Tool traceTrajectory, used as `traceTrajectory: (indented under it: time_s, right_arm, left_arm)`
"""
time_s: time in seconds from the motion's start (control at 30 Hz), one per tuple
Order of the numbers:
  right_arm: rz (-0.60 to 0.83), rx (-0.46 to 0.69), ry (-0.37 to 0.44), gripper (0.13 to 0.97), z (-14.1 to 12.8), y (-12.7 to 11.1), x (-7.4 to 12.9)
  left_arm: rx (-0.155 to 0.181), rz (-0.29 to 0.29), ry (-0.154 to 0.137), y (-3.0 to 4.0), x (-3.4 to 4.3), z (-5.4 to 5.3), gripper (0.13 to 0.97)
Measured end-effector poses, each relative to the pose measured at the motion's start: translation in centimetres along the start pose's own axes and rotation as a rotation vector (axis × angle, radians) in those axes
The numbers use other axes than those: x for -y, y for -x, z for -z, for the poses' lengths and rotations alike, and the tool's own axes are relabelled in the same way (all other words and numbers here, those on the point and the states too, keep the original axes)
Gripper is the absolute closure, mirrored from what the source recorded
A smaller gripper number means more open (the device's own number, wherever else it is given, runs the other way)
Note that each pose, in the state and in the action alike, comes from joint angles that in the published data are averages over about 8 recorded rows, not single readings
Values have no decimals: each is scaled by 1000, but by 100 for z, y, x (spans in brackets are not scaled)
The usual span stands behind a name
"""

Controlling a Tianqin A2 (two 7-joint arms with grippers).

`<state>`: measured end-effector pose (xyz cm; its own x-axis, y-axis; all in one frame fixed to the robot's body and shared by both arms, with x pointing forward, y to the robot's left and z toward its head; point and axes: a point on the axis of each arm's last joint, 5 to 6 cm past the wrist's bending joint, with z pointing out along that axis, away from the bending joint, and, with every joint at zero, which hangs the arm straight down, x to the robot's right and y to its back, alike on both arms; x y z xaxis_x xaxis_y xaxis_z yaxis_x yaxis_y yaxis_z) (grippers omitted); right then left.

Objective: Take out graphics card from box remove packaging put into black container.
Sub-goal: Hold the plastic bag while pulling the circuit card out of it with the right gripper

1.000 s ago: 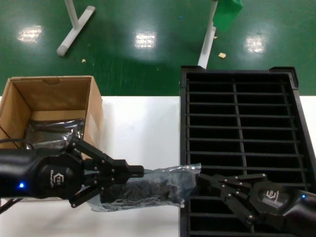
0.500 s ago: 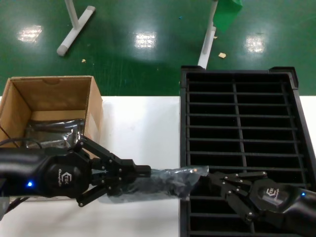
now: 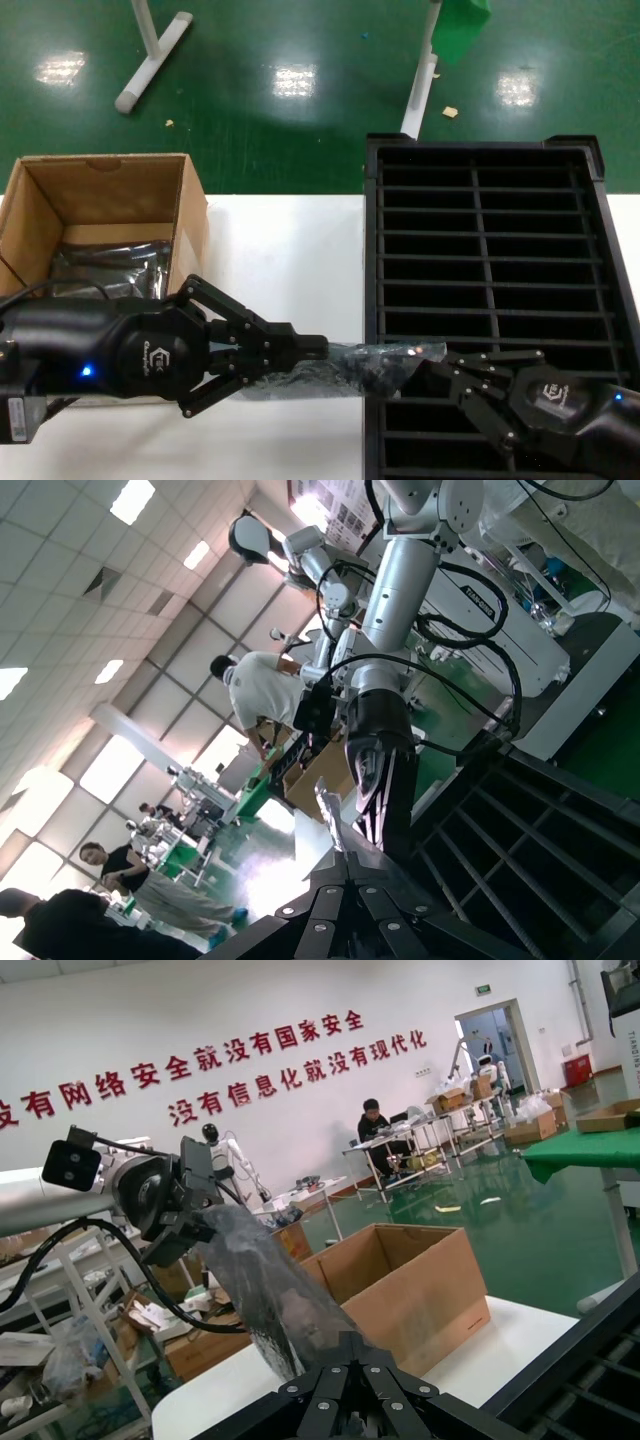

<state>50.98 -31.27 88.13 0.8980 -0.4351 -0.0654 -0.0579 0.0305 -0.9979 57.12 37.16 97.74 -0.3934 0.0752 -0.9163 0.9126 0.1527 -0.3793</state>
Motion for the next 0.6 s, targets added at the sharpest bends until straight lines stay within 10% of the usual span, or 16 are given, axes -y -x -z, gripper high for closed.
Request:
traceTrajectory:
  time_s: [0.6]
  right_arm:
    - [-4,6,4,948,30,37,-28]
  left_arm:
    - [-4,21,-7,-112,57,-30,955]
